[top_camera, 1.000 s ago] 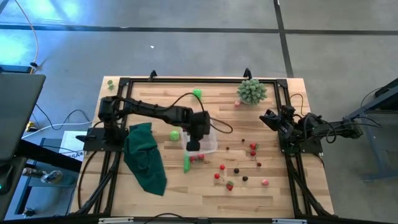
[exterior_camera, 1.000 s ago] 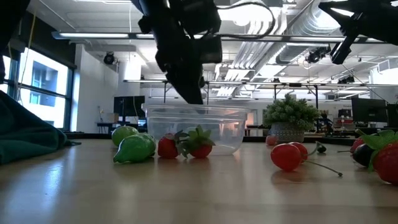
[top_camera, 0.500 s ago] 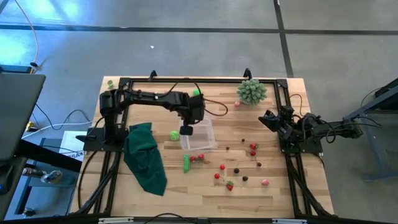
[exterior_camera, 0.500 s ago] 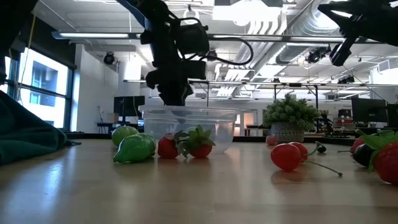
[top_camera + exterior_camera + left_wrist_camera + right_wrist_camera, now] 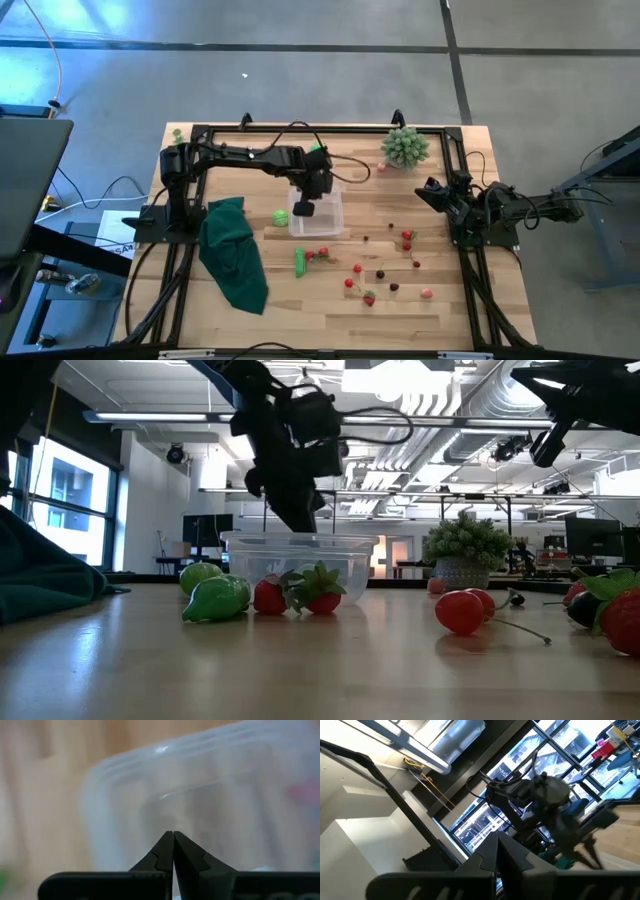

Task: Pick and placing Produce into tupperware
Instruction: Move the transparent bin to the center of the table

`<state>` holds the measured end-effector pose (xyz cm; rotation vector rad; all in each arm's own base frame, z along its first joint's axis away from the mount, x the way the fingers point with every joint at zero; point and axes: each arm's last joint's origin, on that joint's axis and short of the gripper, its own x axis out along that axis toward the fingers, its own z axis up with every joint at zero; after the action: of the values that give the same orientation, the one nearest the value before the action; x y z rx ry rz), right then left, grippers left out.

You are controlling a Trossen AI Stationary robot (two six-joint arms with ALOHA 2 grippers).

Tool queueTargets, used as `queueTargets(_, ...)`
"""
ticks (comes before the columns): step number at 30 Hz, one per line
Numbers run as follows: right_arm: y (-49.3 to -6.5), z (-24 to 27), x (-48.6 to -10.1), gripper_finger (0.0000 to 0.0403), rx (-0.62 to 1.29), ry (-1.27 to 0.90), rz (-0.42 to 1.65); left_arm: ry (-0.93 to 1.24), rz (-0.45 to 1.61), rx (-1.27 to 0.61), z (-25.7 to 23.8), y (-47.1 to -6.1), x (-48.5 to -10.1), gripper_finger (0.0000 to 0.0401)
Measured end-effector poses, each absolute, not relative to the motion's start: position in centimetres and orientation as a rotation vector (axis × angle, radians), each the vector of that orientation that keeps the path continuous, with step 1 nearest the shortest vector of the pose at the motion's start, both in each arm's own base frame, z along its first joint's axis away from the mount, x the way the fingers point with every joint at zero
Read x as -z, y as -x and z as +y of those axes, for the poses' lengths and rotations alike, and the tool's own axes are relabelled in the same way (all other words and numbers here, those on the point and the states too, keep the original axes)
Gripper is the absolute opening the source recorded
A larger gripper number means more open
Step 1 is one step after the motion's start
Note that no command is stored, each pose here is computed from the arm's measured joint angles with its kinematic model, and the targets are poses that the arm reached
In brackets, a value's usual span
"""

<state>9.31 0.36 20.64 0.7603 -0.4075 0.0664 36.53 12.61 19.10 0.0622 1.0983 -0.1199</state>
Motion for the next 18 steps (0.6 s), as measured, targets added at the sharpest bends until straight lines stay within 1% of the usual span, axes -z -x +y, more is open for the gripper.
queueTargets(4,-9.3,0.4,-20.6,0.0000,-0.065,-0.759,-0.403,-0.136,1.028,0.209,10.7,-37.9,-19.0,0.0001)
queueTargets(9,-9.3,0.4,-20.6,0.0000,-0.066,-0.756,-0.397,-0.187,0.990,0.199,9.7,-39.0,-18.5,0.0001)
queueTargets(14,-9.4,0.4,-20.5,0.0000,-0.065,-0.757,-0.388,-0.170,1.005,0.200,9.9,-39.5,-16.8,0.0001)
queueTargets(18,-9.4,0.4,-20.5,0.0000,-0.066,-0.760,-0.384,-0.153,0.980,0.190,10.0,-39.9,-16.4,0.0001)
